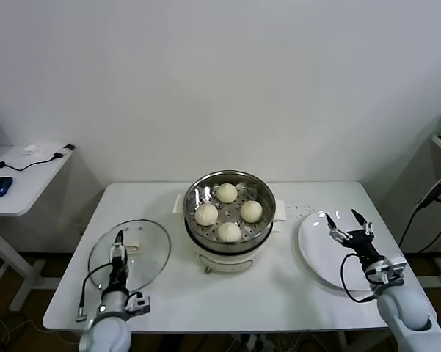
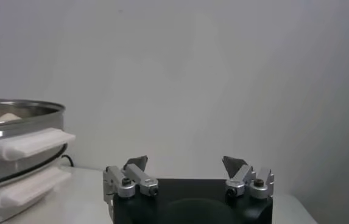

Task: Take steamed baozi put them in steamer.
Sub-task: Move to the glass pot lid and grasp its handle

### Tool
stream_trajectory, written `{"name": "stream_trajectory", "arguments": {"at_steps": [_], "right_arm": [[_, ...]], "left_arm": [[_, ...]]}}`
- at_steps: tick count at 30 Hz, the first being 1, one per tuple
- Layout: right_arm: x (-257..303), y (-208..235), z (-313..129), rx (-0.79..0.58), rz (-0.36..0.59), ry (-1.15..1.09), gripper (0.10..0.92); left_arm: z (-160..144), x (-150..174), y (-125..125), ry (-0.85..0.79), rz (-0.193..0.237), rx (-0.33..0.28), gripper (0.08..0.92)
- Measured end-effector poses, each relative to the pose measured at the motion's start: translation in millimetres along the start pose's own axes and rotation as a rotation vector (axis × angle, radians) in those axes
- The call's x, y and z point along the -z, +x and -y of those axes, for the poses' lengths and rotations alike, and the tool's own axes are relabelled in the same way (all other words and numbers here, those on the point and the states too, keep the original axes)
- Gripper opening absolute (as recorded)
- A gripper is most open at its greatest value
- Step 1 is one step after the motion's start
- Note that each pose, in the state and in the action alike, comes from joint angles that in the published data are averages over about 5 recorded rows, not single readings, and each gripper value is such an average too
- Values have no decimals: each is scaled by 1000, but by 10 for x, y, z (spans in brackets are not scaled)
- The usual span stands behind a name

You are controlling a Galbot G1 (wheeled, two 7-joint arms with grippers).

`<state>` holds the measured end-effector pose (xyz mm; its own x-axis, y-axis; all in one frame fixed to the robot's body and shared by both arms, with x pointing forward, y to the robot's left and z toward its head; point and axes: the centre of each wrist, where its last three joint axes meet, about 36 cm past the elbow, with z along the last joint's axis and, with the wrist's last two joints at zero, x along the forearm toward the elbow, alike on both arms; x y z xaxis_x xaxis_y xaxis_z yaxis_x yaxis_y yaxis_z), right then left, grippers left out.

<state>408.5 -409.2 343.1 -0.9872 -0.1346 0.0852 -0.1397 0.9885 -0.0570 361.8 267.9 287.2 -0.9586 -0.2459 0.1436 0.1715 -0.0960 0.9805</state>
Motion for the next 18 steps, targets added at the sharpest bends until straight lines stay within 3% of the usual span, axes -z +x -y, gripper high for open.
{"name": "stream_trajectory", "arguments": {"at_steps": [18], "right_arm": [[-167, 131, 27, -28, -15, 25, 823]], "left_arm": [[168, 50, -437, 9, -23, 0, 823]]}}
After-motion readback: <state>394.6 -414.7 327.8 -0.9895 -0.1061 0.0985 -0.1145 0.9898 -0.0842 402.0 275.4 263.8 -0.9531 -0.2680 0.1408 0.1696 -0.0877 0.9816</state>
